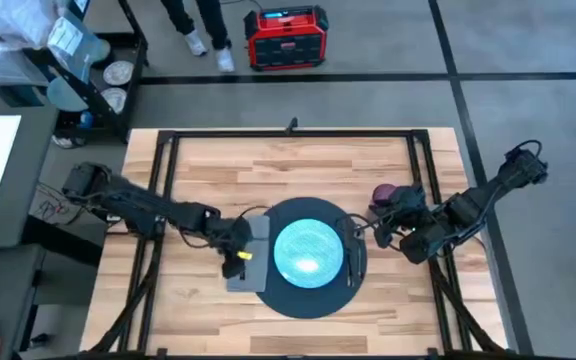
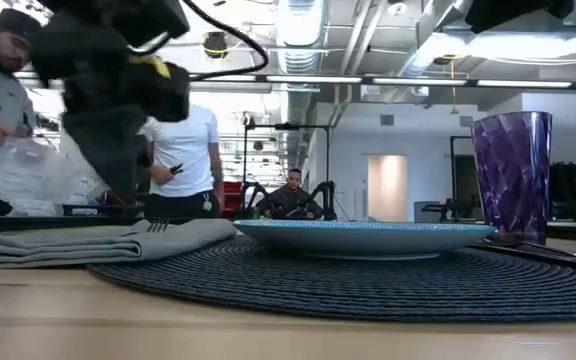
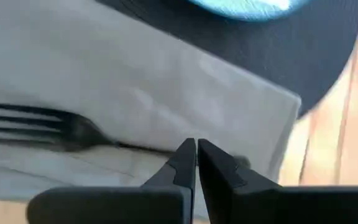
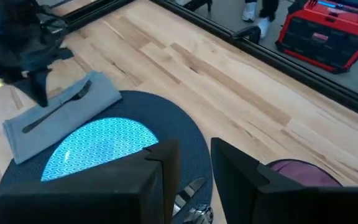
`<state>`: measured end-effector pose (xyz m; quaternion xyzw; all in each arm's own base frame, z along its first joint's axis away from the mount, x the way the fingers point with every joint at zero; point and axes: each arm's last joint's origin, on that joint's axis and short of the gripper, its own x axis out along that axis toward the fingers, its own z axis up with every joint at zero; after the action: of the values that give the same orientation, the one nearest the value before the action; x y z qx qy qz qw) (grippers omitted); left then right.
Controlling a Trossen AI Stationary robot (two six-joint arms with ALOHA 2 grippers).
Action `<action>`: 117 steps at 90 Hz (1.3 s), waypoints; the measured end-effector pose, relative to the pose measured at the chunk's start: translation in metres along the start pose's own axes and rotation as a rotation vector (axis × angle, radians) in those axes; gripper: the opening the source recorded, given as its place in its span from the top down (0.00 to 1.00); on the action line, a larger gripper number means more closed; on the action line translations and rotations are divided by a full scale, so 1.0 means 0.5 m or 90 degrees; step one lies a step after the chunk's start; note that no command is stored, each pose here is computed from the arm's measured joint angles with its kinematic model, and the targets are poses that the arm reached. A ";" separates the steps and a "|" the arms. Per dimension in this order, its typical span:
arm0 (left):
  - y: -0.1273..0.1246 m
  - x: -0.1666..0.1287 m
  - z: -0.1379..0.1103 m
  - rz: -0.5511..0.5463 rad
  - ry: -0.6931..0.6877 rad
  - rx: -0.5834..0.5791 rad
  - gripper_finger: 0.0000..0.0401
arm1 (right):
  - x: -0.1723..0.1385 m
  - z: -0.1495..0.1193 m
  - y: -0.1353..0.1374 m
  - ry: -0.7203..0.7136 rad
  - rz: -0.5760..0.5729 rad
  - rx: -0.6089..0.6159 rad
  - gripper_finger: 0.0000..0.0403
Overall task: Set table place
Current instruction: Adjust the black fork
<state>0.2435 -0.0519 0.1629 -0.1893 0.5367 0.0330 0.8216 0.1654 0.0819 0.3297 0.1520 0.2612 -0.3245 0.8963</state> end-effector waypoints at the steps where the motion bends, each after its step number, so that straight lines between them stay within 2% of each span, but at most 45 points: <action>1: 0.001 0.001 -0.001 0.008 -0.001 0.001 1.00 | 0.000 0.000 0.000 0.000 0.000 -0.001 0.80; 22: 0.014 0.003 -0.003 0.042 -0.003 0.017 1.00 | 0.001 0.000 0.000 0.000 -0.001 -0.004 0.80; 43: 0.036 0.029 -0.009 0.083 0.053 0.005 1.00 | 0.000 0.001 0.002 -0.002 0.004 0.000 0.80; 64: 0.034 0.052 0.000 0.081 0.057 0.027 1.00 | 0.000 0.001 0.002 -0.002 0.005 0.002 0.80; 90: 0.014 0.038 0.032 0.065 0.030 0.064 1.00 | 0.000 0.001 0.002 -0.002 0.005 0.004 0.80; 117: 0.017 0.041 0.028 0.076 0.052 0.062 1.00 | 0.000 0.001 0.002 -0.002 0.005 0.004 0.80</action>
<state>0.2622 -0.0422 0.1472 -0.1178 0.5808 0.0482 0.8040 0.1664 0.0826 0.3304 0.1553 0.2582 -0.3220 0.8975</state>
